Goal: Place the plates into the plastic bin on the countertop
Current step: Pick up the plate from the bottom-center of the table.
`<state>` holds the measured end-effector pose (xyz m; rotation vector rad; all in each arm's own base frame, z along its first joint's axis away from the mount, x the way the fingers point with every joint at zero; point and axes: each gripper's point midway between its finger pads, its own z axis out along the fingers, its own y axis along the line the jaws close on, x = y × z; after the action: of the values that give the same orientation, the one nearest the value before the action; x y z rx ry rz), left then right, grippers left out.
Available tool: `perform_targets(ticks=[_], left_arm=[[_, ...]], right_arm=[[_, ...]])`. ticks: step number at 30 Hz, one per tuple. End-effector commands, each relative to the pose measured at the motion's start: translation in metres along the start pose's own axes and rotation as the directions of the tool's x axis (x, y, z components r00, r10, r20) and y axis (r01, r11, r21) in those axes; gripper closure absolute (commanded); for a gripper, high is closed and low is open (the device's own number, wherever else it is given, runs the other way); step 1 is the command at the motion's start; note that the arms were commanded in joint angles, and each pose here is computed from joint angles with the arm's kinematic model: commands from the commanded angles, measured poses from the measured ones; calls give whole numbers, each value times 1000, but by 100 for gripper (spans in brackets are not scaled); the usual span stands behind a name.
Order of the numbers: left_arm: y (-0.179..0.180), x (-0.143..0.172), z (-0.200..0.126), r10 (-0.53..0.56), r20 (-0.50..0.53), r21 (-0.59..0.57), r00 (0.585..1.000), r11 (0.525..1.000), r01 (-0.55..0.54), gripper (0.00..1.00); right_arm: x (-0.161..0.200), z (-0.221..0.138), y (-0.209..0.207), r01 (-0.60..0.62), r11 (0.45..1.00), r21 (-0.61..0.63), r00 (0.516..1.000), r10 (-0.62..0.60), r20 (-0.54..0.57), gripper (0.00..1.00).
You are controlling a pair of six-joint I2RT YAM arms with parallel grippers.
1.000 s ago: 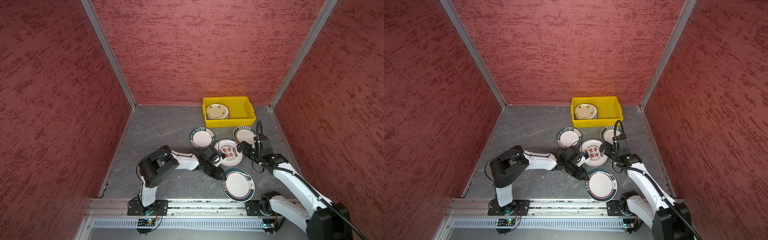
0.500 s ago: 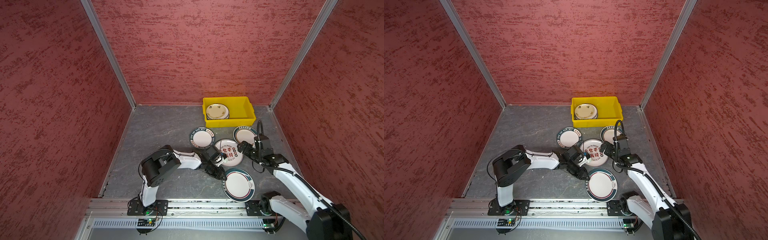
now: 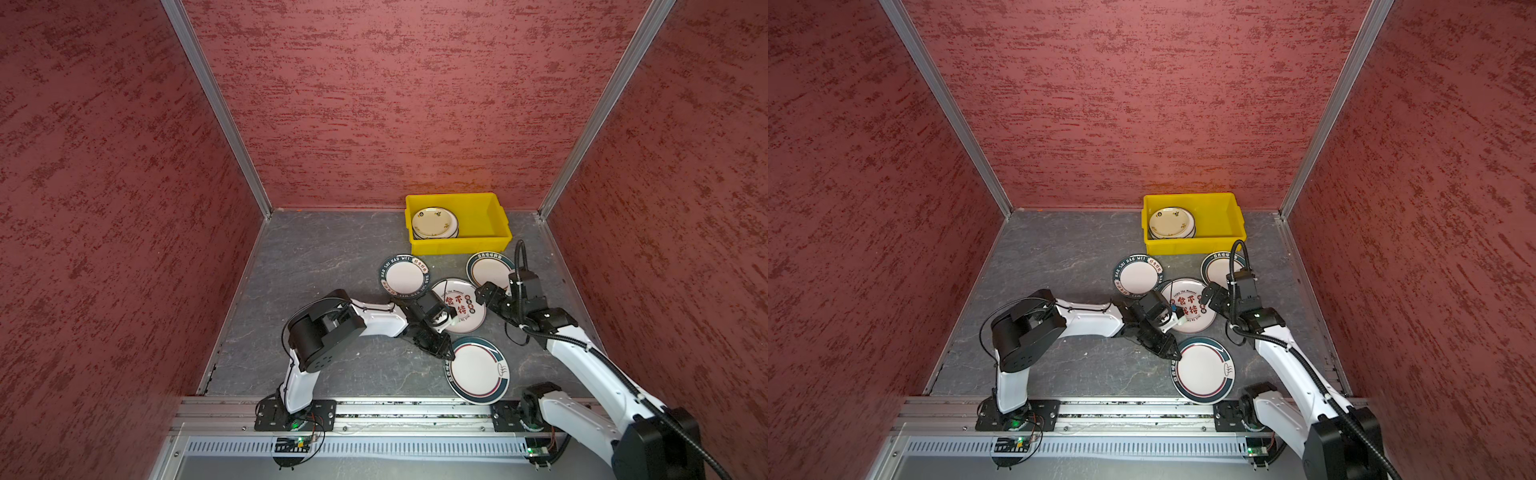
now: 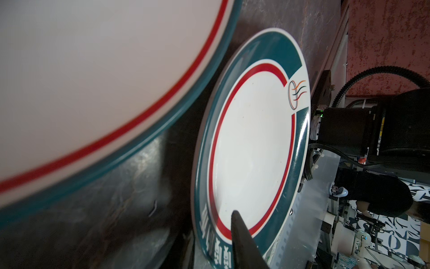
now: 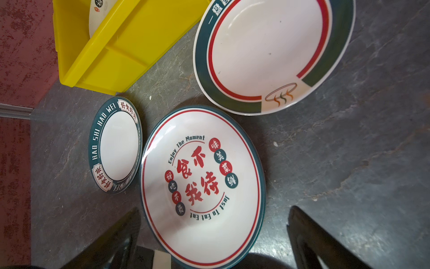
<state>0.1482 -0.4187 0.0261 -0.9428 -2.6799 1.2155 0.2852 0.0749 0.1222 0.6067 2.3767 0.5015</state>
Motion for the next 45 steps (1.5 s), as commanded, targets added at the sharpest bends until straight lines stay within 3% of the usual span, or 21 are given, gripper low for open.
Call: perform_targets(ticks=[1,19,22,45], left_arm=[[12,8,7,-10,-30,-48,999,999,9,74],[14,7,9,-17,-35,-62,999,998,15,82],[15,7,9,-18,-34,-64,999,998,16,89],[20,4,3,-28,-13,-125,1000,992,26,97]], right_arm=[[-10,-4,3,2,1000,1,999,-2,33,1],[-10,-5,-2,4,1000,13,999,-5,38,1],[-9,-5,-2,4,1000,12,999,-4,37,1],[-9,-6,-2,-3,1000,5,999,3,46,1]])
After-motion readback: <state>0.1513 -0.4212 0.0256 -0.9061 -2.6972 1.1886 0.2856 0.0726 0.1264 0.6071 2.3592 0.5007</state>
